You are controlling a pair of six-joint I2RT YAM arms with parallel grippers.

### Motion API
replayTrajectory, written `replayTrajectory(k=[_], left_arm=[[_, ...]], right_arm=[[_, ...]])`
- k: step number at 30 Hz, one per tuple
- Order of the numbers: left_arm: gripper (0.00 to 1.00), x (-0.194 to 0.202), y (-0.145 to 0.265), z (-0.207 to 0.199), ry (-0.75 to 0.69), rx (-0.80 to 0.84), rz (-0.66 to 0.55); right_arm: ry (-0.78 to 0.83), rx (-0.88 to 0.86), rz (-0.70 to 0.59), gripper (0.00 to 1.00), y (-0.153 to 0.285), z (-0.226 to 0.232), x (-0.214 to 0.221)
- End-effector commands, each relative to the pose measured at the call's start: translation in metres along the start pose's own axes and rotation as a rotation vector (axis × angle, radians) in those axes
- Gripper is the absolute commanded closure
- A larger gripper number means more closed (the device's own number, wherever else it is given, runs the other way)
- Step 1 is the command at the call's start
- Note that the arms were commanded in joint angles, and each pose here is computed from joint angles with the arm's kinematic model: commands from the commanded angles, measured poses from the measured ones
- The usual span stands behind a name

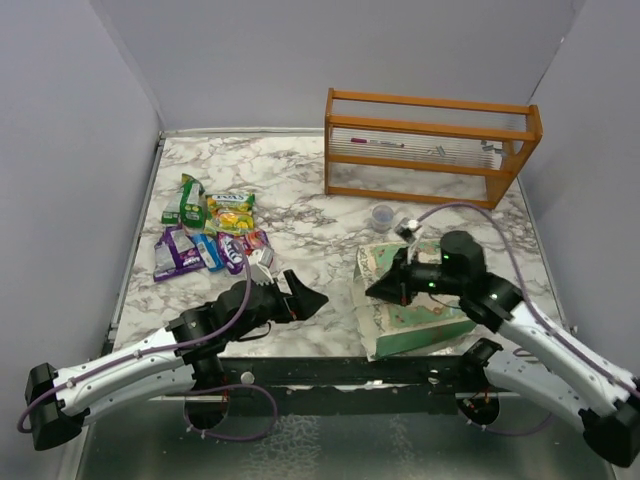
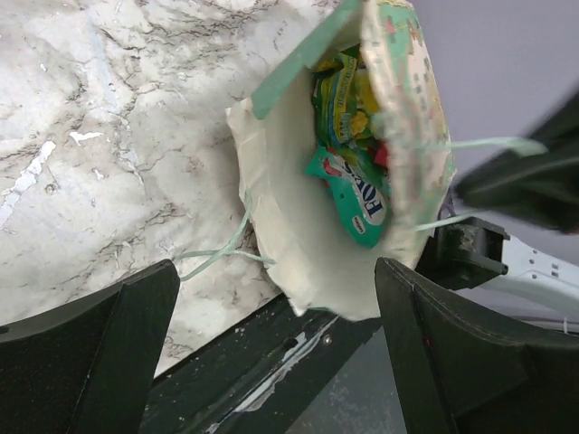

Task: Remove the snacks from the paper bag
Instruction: Adjust the paper bag at the center of the board.

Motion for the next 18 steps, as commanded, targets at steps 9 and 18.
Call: replayTrajectory(k=[9,18], left_arm=[[0.04,-0.011,0.014,-0.002,0.011,0.016,-0.053],[0.04,-0.015,0.007,-0.021,-0.038,0.042,-0.02]], right_arm=[[0.202,0.232,-0.142,0.98,0.053,0.016,-0.078],[0.28,0.219,-0.237,0.98,0.073,0.022,-0.073]])
Point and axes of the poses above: each gripper's point midway between its finger pads, its own y axis back along the fingers, its own z axis along the line the jaws close on, x = y × z, the point moved 3 cm from there along y, back along the fingers, and after that the axes turned 2 degrees about -y, right-handed, at the moved point
